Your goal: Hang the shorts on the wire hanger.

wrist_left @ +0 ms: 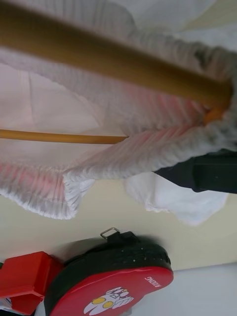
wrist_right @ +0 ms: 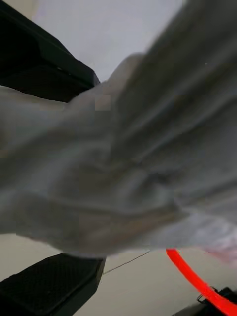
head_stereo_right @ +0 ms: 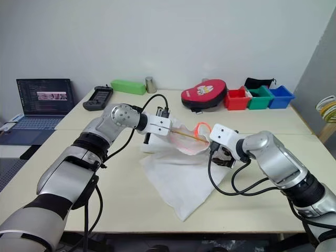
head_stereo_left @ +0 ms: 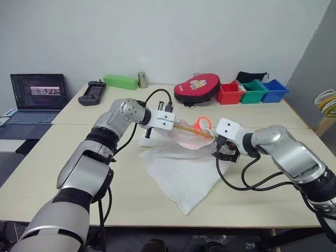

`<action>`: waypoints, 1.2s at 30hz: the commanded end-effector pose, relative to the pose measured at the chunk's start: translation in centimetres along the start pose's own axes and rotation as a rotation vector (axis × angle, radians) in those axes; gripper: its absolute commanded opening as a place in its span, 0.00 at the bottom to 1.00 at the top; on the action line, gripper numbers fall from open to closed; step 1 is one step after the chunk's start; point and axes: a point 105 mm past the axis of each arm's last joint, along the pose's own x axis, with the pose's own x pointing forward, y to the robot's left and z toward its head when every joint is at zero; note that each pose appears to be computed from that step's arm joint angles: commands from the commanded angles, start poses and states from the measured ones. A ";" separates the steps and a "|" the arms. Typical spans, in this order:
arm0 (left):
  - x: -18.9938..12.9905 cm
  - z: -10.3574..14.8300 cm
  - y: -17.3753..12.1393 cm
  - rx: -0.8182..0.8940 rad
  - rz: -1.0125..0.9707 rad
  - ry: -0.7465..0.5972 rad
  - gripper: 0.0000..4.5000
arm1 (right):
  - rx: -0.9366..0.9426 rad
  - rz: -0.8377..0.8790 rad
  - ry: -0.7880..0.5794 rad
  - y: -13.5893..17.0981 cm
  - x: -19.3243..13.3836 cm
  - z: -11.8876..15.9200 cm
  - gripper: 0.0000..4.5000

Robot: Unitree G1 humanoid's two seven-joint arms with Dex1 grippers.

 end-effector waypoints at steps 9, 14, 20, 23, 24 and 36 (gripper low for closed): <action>-1.4 0.6 1.1 0.003 0.067 -0.029 0.00 | -0.191 -0.122 -0.031 -2.4 0.1 2.1 0.56; -1.5 0.8 1.4 0.004 0.079 -0.031 0.00 | -0.182 -0.111 -0.031 -2.0 0.3 1.7 0.30; -1.6 0.9 1.5 0.010 0.084 -0.034 0.00 | -0.154 -0.110 -0.036 -1.7 0.3 1.3 0.01; -1.7 1.2 1.7 0.012 0.096 -0.051 0.00 | -0.141 -0.116 -0.034 -1.6 0.3 1.1 0.01; -1.7 1.5 1.8 0.020 0.103 -0.068 0.00 | -0.135 -0.120 -0.030 -1.6 0.3 1.0 0.01; -4.9 0.5 2.0 -0.048 0.114 -0.162 0.50 | 0.013 -0.127 -0.097 -1.1 -1.0 0.8 0.00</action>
